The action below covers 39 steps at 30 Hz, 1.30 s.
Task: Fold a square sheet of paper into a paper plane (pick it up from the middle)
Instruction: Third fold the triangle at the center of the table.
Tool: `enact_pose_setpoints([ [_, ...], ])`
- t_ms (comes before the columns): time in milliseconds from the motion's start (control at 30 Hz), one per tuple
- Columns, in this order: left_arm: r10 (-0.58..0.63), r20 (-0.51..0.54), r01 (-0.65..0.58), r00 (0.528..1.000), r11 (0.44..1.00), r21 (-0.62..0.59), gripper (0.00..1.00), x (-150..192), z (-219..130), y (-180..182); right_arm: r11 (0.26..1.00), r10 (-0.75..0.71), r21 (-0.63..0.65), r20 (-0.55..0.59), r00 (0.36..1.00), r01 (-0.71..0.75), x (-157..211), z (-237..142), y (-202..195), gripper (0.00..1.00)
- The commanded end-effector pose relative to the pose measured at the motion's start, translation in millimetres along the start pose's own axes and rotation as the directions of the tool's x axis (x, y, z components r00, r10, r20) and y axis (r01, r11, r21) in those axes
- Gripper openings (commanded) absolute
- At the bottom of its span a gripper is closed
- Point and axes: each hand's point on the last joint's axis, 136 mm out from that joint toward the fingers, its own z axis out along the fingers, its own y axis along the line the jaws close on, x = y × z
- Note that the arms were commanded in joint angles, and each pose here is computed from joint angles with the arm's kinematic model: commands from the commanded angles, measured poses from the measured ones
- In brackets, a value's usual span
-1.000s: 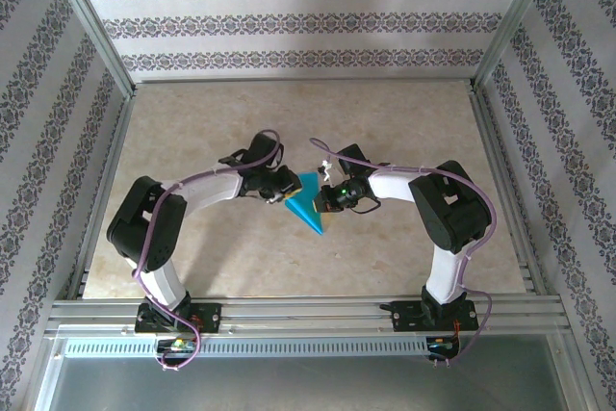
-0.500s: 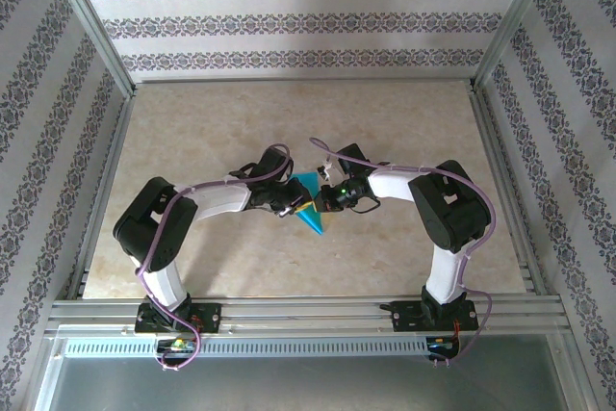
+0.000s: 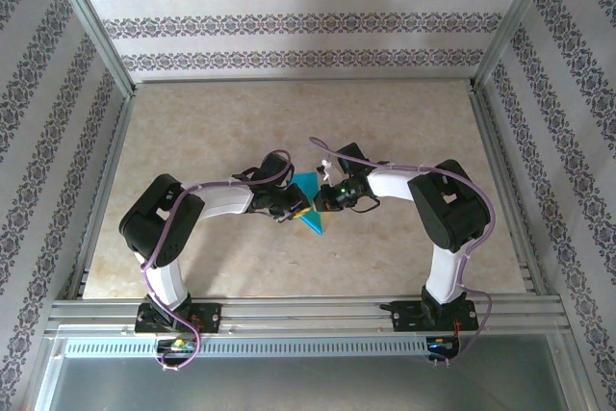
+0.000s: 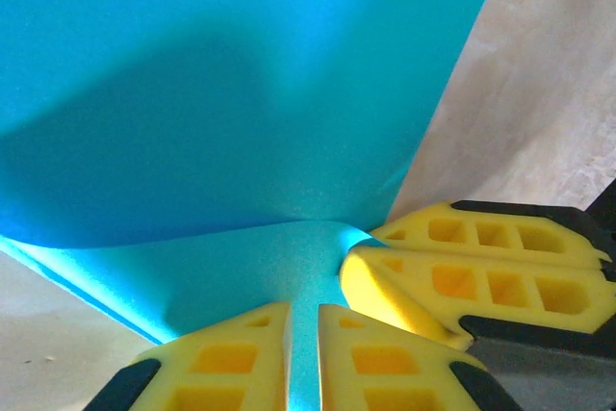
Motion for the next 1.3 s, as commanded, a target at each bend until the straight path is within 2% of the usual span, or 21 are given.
enact_pose_setpoints([
  [0,-0.014,-0.002,0.014,1.000,0.999,-0.040,0.16,5,5,13,0.998,0.023,0.065,-0.057,0.998,-0.020,14,11,-16,0.01],
  [700,-0.037,-0.010,0.036,0.999,0.995,-0.091,0.16,6,13,32,0.998,0.026,0.062,-0.057,0.998,-0.023,13,10,-14,0.03],
  [933,-0.050,-0.010,0.048,0.999,0.990,-0.132,0.15,8,15,45,1.000,0.024,0.021,-0.007,1.000,-0.023,-4,-4,4,0.09],
  [1100,-0.058,-0.013,0.056,0.998,0.987,-0.150,0.15,10,17,52,0.999,0.027,-0.021,0.077,0.997,-0.026,-21,-33,24,0.21],
  [1267,-0.060,-0.016,0.057,0.998,0.987,-0.152,0.13,11,18,54,0.998,0.053,-0.038,0.094,0.994,-0.049,-8,-48,32,0.22],
])
